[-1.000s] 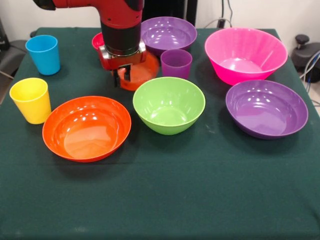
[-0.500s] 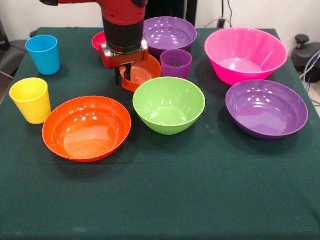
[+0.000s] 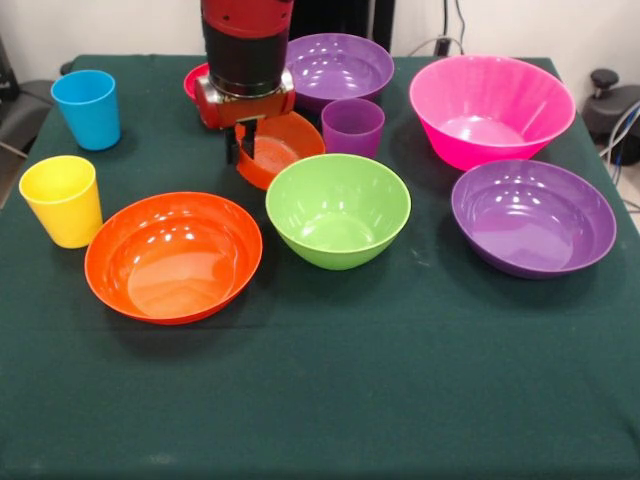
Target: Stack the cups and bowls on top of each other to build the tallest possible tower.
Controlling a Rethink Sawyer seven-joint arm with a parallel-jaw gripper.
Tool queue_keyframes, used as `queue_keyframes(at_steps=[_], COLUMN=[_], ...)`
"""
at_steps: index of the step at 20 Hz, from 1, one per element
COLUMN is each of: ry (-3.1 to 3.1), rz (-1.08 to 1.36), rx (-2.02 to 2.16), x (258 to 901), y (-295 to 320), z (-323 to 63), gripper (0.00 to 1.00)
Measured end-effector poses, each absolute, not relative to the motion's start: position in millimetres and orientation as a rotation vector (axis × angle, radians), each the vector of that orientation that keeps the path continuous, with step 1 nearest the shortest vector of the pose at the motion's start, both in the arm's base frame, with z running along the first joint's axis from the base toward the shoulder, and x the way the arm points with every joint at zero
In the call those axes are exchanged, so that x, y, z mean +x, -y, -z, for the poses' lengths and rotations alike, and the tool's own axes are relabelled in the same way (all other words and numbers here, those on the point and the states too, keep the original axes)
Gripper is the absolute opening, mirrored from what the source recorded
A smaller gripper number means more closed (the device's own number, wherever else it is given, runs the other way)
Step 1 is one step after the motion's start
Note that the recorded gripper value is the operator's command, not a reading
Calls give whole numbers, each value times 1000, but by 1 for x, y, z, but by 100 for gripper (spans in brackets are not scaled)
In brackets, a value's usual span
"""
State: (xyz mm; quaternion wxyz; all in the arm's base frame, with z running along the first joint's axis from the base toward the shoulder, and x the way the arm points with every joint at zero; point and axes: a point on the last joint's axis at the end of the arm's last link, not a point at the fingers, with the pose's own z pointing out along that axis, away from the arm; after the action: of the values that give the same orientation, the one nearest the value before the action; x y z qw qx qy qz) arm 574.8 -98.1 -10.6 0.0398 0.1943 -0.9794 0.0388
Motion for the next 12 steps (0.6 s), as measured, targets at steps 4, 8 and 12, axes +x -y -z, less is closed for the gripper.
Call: queue_keyframes(at_steps=[4,8,12], ry=[2990,2984,2980], rz=[-168,-199,-219], rx=[590,581,572], x=[575,577,579], y=[107,113,116], z=[-8,-21,-29], gripper=[0,0,0])
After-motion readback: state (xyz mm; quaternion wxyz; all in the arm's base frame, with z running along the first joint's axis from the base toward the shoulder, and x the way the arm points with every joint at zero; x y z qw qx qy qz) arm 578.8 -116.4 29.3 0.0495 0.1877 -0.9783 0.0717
